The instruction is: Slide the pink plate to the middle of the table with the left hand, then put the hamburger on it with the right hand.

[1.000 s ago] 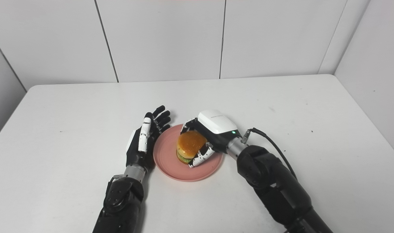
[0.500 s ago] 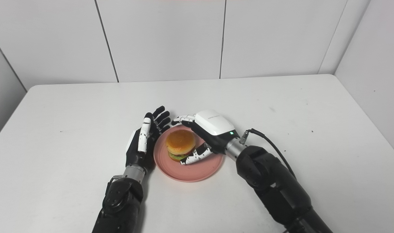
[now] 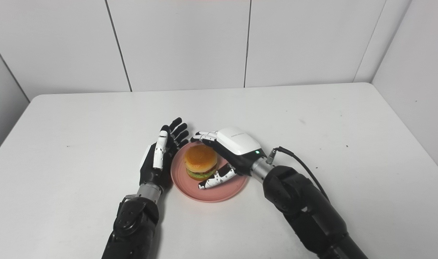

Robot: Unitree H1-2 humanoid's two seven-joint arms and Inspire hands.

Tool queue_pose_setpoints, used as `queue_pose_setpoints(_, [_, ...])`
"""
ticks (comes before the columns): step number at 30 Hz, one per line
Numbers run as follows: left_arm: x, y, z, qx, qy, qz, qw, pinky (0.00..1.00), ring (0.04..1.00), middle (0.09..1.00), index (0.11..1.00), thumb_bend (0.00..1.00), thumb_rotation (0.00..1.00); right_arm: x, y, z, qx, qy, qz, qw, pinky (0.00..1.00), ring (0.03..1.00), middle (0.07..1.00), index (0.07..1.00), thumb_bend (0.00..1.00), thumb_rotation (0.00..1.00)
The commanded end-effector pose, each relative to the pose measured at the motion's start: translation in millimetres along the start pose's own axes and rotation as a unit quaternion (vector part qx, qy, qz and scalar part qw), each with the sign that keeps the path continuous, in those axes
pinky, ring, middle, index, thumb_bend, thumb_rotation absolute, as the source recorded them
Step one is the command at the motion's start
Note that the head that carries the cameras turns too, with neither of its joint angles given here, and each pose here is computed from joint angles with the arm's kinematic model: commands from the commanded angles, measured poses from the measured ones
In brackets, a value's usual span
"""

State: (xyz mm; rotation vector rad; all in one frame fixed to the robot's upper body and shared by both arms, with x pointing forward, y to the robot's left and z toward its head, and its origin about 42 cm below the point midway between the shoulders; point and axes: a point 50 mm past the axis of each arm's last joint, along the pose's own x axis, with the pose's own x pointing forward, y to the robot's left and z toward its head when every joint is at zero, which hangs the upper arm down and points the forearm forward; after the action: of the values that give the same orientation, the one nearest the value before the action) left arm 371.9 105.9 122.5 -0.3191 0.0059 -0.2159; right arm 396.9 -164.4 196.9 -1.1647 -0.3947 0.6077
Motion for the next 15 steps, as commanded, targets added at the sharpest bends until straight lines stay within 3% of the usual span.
queue_pose_setpoints(1, [2.0,-7.3,5.8,-0.013,-0.011,-0.006,1.000,0.92,0.909,0.899,0.864,0.37,1.00,4.3,-22.3,6.7,-0.020,-0.035,-0.030,0.999,0.80,0.888,0.895,0.834,0.67,0.43])
queue_pose_setpoints(7, [2.4,-6.2,5.0,-0.004,-0.013,-0.001,1.000,0.89,0.896,0.871,0.839,0.38,1.00,-0.9,-21.3,1.5,0.018,-0.037,-0.054,0.998,0.80,0.888,0.910,0.866,0.66,0.45])
queue_pose_setpoints(11, [3.0,-4.7,6.0,-0.003,-0.014,0.003,1.000,0.89,0.885,0.854,0.823,0.39,1.00,-7.3,-20.1,-2.9,0.089,-0.039,-0.125,0.987,0.77,0.878,0.929,0.918,0.68,0.62])
queue_pose_setpoints(15, [3.4,-3.6,7.3,0.004,-0.021,0.004,1.000,0.90,0.891,0.863,0.828,0.40,1.00,-13.7,-22.5,-0.5,0.154,-0.031,-0.184,0.970,0.81,0.929,0.967,0.958,0.66,0.68])
